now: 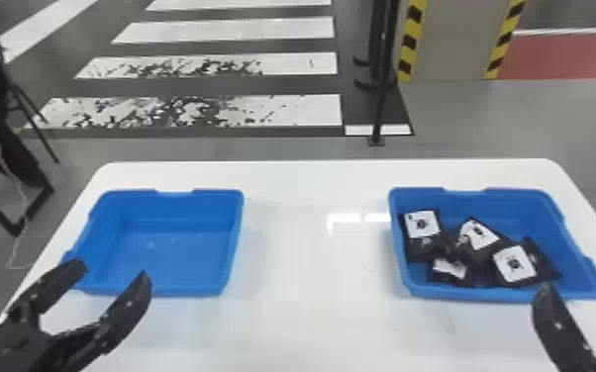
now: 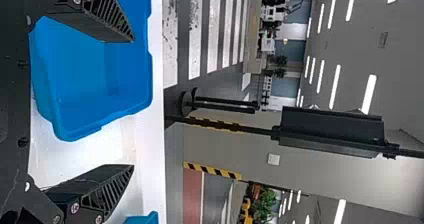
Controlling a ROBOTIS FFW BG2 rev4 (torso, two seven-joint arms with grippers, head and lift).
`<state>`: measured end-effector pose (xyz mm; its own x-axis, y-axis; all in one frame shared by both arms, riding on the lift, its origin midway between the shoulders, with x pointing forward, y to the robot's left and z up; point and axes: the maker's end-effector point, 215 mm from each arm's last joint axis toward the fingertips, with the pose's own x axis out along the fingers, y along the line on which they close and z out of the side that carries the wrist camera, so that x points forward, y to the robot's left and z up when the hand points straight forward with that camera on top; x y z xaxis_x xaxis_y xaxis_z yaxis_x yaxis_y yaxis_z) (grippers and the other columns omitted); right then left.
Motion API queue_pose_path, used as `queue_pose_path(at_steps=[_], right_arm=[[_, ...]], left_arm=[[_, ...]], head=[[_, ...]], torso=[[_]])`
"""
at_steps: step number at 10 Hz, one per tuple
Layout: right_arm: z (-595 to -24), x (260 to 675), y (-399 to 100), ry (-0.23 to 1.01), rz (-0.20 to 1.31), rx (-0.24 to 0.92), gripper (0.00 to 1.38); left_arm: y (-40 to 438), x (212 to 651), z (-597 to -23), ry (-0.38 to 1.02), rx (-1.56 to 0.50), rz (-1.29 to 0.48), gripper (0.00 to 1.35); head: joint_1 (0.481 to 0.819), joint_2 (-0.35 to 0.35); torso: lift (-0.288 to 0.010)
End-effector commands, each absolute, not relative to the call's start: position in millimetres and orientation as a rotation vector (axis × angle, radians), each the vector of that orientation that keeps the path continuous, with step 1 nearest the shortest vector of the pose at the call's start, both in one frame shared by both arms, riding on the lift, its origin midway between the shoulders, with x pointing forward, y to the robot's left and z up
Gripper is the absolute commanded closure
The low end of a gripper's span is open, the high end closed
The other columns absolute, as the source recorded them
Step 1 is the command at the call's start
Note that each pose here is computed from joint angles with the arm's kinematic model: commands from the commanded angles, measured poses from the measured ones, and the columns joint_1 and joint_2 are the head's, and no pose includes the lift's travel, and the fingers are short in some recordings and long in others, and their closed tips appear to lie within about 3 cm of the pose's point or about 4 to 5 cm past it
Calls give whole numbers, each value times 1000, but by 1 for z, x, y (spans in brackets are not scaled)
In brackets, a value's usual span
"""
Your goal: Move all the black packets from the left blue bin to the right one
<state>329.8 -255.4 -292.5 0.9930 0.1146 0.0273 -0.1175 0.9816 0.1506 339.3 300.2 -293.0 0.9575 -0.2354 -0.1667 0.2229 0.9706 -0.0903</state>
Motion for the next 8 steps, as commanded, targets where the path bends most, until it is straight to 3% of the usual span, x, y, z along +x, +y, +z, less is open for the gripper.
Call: queue_pose_path(at_steps=[1, 8], right_arm=[[-292, 330, -256, -21, 116, 153, 111], [-291, 331, -254, -24, 117, 164, 114]], left_arm=[[300, 339, -293, 176, -73, -231, 160], [297, 341, -293, 170, -96, -237, 162]], head=[[695, 78], [695, 74]], torso=[[-140], [-140]])
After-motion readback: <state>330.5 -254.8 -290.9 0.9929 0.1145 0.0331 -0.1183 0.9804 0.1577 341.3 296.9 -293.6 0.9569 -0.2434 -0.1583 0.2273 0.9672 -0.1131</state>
